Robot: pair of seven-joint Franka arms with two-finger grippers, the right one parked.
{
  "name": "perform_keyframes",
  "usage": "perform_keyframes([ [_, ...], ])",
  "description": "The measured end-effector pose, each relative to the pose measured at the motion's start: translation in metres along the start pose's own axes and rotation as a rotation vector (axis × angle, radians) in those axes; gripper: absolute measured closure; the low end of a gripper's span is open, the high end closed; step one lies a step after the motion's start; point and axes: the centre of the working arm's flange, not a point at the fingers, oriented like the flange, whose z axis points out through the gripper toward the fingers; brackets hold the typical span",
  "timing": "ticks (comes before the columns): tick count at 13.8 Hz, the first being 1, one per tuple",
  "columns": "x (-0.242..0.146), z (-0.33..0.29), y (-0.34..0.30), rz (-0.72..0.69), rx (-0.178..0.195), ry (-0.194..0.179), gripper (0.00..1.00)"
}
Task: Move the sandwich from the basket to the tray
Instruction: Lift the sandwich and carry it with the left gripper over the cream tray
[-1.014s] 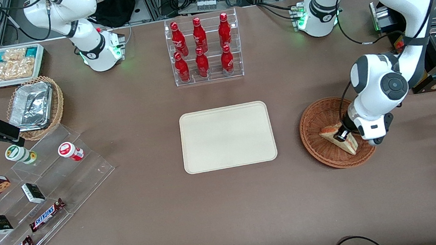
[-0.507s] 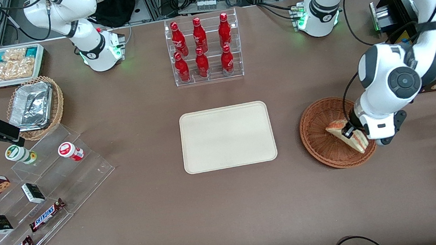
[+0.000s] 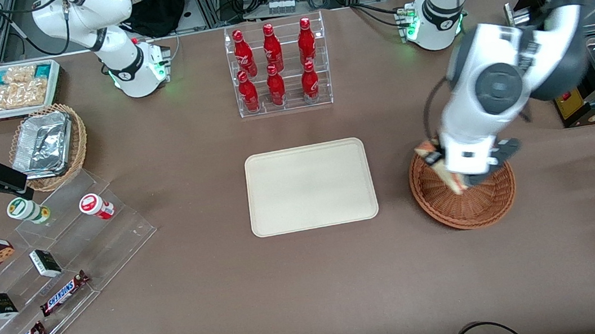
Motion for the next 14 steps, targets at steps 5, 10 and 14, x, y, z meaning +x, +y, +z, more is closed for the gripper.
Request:
perform_keyframes([
  [5,-0.061,0.038,0.068,0.318,-0.066,-0.093,0.82],
  [10,-0.092,0.078,0.115,0.433,-0.132,-0.093,0.85],
  [14,-0.138,0.121,0.167,0.515,-0.172,-0.08,0.85],
])
